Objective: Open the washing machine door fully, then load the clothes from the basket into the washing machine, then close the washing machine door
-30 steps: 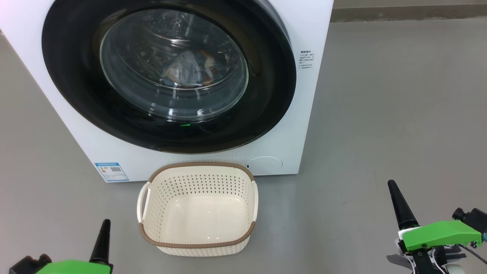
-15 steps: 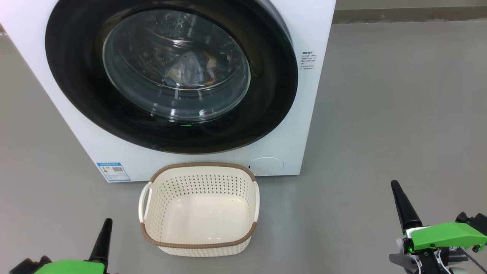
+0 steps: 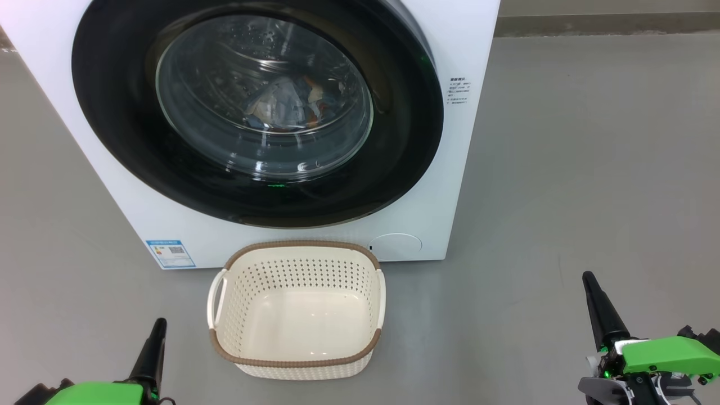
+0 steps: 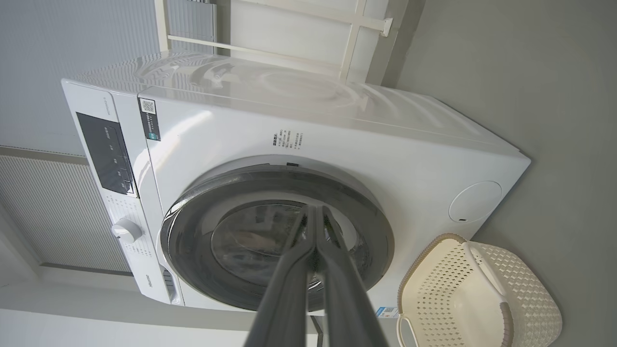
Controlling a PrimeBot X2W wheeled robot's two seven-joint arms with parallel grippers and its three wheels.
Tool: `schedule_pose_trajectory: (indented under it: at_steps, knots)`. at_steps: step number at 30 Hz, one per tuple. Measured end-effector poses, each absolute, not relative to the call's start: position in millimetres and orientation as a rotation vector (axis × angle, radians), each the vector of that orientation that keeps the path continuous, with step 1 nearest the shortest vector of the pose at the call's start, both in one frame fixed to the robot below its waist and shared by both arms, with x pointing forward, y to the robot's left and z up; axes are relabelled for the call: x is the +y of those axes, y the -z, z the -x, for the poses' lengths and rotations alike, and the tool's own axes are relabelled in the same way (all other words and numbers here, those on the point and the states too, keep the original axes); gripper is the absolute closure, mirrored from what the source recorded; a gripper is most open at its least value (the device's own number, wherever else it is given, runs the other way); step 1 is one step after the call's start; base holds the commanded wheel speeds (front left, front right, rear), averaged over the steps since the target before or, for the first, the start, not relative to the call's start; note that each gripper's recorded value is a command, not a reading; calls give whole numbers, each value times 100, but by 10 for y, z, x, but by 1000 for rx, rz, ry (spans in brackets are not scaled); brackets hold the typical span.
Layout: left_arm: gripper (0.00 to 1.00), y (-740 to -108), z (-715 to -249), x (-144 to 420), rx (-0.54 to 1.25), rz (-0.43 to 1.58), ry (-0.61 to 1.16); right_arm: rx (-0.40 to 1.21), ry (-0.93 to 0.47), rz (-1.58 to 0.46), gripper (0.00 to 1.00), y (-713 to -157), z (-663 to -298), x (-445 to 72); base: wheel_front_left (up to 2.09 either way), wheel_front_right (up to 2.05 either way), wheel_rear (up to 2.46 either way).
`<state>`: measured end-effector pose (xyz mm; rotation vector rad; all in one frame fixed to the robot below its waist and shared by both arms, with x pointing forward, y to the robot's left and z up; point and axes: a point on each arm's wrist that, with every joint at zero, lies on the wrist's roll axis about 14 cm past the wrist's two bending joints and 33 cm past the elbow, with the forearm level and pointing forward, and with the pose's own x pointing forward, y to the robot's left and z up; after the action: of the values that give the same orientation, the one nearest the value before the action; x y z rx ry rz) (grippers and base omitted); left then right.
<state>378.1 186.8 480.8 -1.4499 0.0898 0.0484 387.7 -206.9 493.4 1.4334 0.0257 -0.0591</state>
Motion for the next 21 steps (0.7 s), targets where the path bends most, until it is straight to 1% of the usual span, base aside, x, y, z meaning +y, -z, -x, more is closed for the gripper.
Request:
schedule_pose_trajectory:
  at_steps: [12,21]
  knots:
    - [100,-4831,-3773,1872,83,1571,-39,5,47,-1555,100,-4981,-3882,-2078,0,0,0]
    - [100,-4829,-3773,1872,84,1573,-39,0,47,-1574,100,-4987,-3882,-2083,0,0,0]
